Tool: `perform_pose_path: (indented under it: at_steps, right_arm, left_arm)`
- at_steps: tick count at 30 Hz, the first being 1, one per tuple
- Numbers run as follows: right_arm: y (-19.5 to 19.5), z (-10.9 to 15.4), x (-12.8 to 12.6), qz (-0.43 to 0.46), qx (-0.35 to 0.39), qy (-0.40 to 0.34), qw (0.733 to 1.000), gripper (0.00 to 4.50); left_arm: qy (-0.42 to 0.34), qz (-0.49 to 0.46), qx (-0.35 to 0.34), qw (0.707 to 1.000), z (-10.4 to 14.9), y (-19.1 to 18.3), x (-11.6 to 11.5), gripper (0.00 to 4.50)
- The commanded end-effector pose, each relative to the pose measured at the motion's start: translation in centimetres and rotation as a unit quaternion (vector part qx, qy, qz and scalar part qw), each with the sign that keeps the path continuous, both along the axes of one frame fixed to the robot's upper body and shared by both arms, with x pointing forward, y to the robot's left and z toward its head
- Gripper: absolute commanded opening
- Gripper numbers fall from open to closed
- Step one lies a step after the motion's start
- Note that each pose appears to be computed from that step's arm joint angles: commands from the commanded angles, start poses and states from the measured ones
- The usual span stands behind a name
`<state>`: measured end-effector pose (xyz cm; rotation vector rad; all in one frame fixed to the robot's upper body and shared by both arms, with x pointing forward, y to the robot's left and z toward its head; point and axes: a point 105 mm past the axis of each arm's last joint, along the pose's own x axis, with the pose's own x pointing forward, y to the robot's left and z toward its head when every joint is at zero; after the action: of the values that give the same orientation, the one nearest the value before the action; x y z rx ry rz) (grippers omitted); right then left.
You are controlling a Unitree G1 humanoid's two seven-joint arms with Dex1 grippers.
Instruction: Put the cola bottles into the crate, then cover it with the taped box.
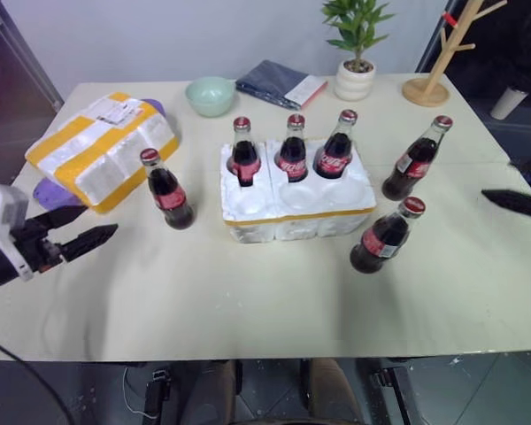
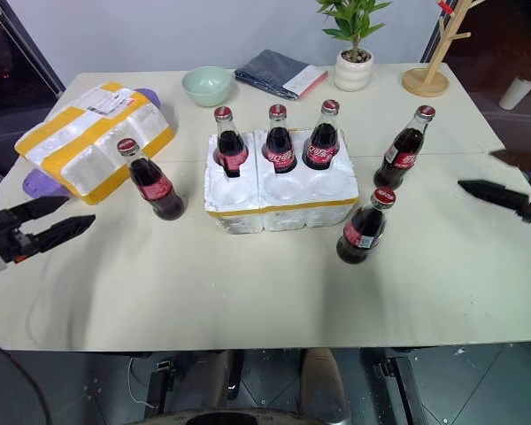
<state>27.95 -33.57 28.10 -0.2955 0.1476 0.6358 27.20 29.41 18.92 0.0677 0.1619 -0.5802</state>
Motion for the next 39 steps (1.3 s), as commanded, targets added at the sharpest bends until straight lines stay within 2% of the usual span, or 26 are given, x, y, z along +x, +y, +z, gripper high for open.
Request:
perform_pose_path:
  at_steps: [1,6,12,19,25,28,30,35,37,39]
  right_arm:
    - [3.7,3.3,-1.0,0.091,0.013,-0.007,0.996,4.5]
    - [8.6,5.0,-1.5,0.194,0.03,0.006,0.981,4.5]
    - [11.5,4.6,-1.6,0.245,0.018,0.014,0.969,4.5]
    - [12.7,4.3,-1.8,0.259,0.032,0.013,0.965,4.5]
    - [13.0,3.7,-1.8,0.26,0.032,0.018,0.965,4.5]
    - [13.0,3.5,-1.8,0.258,0.031,0.019,0.966,4.5]
    - [12.9,3.3,-1.7,0.253,0.032,0.019,0.967,4.5]
    - [12.7,3.0,-1.7,0.243,0.034,0.016,0.969,4.5]
    - [12.5,2.9,-1.7,0.238,0.034,0.015,0.97,4.5]
    - [12.3,2.6,-1.7,0.232,0.036,0.014,0.972,4.5]
  left_arm:
    - [-0.015,-0.013,0.01,1.0,0.0,-1.1,1.8,4.46]
    - [-0.019,-0.041,0.022,0.999,-0.7,-3.1,5.1,4.46]
    - [-0.026,-0.055,0.028,0.998,-1.5,-5.1,8.2,4.46]
    - [-0.024,-0.07,0.027,0.997,-2.5,-6.8,9.5,4.46]
    - [-0.019,-0.088,0.024,0.996,-2.9,-7.5,9.3,4.46]
    - [-0.019,-0.093,0.024,0.995,-2.8,-7.4,9.1,3.62]
    - [-0.02,-0.099,0.028,0.995,-2.2,-7.1,8.9,2.85]
    - [-0.019,-0.145,0.028,0.989,0.3,-7.0,7.5,2.89]
    - [-0.018,-0.189,0.016,0.982,2.9,-7.5,6.6,2.89]
    - [-0.031,-0.25,-0.007,0.968,6.6,-9.1,5.6,2.89]
